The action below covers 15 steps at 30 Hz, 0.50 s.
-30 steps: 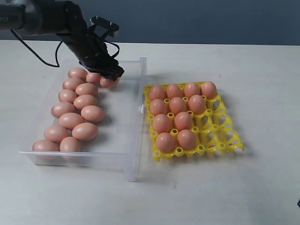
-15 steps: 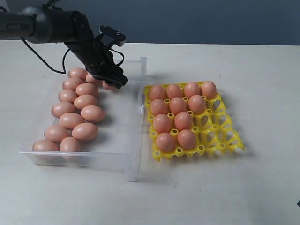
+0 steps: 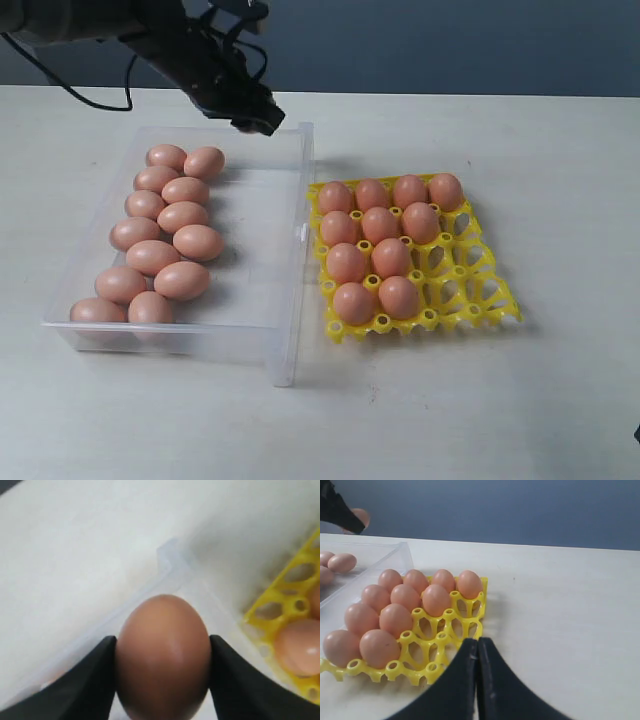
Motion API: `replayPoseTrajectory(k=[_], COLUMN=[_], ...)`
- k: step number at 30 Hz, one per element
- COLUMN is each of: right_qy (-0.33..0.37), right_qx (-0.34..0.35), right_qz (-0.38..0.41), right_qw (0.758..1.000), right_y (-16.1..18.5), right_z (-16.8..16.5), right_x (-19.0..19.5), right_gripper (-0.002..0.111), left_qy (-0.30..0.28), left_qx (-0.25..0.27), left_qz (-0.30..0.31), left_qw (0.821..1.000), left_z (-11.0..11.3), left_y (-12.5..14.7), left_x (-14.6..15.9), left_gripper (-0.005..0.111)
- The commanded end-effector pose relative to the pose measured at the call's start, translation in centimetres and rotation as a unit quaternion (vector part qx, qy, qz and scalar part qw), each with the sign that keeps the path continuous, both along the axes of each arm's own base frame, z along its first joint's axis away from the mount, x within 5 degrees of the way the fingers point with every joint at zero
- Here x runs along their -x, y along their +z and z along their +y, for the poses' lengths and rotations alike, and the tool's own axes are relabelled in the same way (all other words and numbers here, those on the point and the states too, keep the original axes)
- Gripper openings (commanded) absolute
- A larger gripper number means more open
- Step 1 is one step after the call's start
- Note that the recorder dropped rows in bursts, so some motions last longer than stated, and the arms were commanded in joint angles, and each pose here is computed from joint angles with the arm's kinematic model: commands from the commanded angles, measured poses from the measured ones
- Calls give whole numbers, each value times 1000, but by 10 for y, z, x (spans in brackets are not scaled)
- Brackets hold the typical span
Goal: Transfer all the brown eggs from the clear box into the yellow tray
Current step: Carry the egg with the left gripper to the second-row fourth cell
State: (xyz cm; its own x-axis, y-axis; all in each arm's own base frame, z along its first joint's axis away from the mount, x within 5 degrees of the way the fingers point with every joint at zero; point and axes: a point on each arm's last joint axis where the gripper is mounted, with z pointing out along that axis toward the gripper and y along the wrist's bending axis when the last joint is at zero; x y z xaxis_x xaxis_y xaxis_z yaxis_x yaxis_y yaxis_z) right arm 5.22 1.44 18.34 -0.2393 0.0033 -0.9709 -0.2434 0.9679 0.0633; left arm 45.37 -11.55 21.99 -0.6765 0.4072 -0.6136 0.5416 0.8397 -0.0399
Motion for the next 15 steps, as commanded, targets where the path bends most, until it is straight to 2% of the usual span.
replayPoseTrajectory(k=[1,3,7,10,13,15], right_qy=[0,0,0,0,0,0], right_qx=[-1,-1,-1,-1,-1,-1], right_qz=[-8,-8,-8,-8,-8,-8], right_qw=[1000,1000,1000,1000,1000,1000], right_y=[2,2,2,2,2,2], right_z=[0,0,0,0,0,0], right_x=[0,0,0,0,0,0], right_gripper=[1,1,1,1,1,1], left_qy=[-112,-168,-193,-211,-212,-241], left_qx=[91,140,183,200,239,231], left_qz=[-57,-78,-119,-156,-167,-168], left_qw=[988,973,956,944,933,928], left_z=[-42,-77,-132,-156,-174,-184], left_y=[44,50,35,27,17,2], left_x=[21,35,60,76,80,82], left_gripper=[0,0,0,0,0,0])
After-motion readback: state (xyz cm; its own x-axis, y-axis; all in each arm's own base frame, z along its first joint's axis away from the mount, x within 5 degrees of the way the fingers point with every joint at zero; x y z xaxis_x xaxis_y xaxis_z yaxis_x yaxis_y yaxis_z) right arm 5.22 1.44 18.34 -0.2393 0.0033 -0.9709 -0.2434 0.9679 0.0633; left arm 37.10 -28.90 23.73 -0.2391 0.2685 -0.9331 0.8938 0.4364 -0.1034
